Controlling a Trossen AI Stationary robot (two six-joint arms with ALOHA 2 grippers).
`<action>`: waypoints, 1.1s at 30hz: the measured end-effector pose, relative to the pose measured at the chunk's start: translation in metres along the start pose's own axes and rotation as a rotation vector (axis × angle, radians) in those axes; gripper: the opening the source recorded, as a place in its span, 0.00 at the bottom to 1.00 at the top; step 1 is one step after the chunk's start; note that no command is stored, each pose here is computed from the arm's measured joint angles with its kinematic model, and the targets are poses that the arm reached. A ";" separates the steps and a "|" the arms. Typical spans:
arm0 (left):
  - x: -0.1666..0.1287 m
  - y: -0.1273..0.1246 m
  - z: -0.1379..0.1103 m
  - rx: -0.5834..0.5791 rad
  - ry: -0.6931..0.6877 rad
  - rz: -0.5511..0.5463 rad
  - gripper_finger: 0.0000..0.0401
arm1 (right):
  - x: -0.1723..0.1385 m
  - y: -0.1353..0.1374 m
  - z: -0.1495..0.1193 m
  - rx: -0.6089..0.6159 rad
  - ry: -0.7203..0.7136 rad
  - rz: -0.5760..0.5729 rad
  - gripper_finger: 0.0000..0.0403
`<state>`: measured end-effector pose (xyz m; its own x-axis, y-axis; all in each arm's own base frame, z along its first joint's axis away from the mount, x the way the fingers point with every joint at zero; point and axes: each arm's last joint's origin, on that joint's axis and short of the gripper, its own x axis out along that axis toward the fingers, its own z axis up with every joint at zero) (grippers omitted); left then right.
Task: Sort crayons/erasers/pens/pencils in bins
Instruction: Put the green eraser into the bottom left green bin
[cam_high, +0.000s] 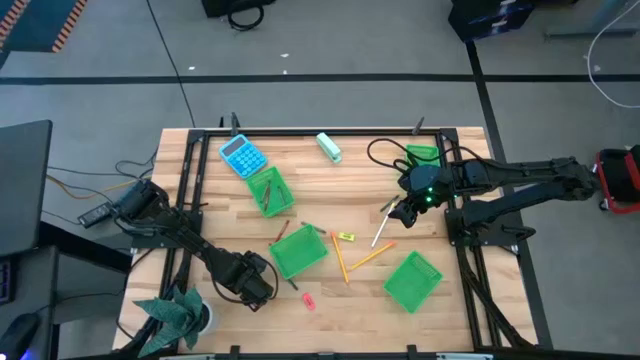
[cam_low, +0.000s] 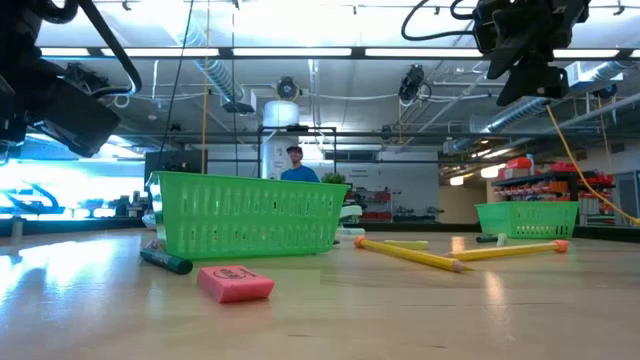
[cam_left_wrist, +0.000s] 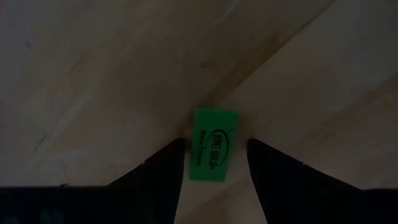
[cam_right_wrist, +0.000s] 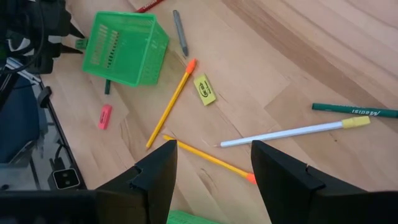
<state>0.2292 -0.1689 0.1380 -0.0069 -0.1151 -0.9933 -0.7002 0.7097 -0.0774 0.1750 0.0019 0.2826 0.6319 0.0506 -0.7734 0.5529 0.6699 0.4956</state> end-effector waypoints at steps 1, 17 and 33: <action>0.001 0.000 0.000 0.000 0.006 0.004 0.46 | 0.000 0.000 0.000 0.000 0.000 0.000 0.52; 0.003 0.002 0.009 -0.013 0.035 0.030 0.28 | 0.000 0.000 0.000 -0.011 -0.003 -0.002 0.52; -0.025 -0.010 0.039 0.041 -0.011 0.014 0.22 | 0.000 0.000 0.000 -0.038 -0.011 -0.010 0.52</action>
<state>0.2643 -0.1458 0.1599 -0.0086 -0.0980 -0.9951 -0.6701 0.7392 -0.0670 0.1750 0.0014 0.2826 0.6327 0.0355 -0.7736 0.5385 0.6978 0.4724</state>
